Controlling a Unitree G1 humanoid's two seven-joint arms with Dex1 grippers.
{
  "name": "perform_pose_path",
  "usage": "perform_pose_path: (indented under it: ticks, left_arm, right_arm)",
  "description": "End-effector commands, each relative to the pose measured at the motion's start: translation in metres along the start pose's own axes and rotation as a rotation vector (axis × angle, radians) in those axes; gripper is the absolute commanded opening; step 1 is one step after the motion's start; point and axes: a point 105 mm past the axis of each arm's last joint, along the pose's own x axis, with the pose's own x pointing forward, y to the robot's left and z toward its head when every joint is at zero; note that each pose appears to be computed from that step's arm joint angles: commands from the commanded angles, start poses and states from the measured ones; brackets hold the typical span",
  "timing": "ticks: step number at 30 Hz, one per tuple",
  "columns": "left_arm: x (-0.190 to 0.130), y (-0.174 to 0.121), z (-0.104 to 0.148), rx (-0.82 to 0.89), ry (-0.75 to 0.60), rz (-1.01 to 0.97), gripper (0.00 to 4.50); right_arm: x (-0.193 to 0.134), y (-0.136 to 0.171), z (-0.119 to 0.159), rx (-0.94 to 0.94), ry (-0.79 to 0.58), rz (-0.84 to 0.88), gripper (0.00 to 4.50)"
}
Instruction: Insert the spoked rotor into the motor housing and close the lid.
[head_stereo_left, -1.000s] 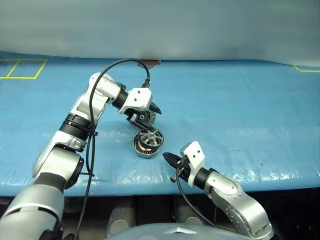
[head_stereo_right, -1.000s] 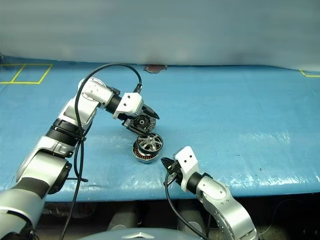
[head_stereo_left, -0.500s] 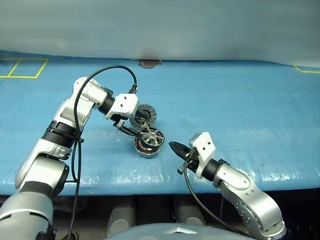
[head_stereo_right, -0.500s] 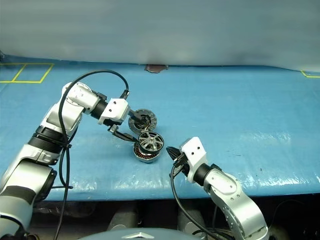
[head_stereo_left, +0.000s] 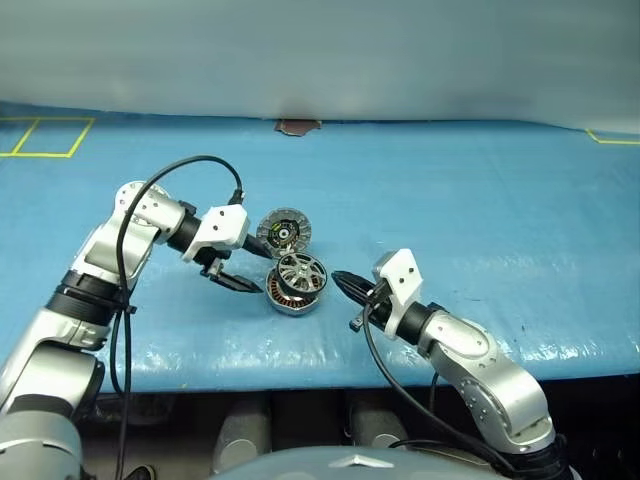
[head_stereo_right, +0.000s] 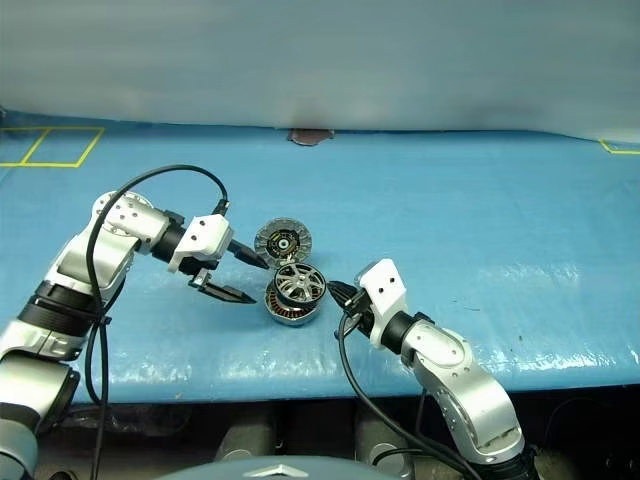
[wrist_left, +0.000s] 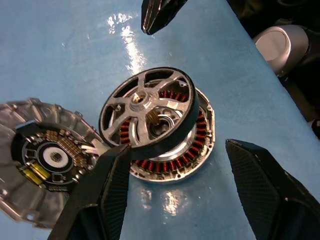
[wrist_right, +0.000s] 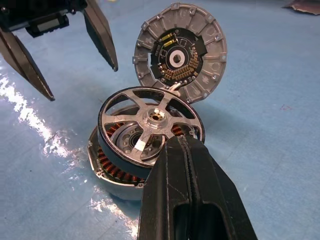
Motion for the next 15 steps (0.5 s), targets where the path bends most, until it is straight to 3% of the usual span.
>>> perform_pose_path:
  ticks: [1,15]
  left_arm:
    - [-0.007,-0.005,0.007,0.011,-0.049,0.031,3.24]
    - [0.004,-0.012,-0.021,-0.109,-0.106,0.087,3.24]
  right_arm:
    - [0.002,-0.001,0.016,-0.011,-0.069,0.015,0.00]
    - [0.019,-0.003,0.015,0.045,-0.062,0.072,0.00]
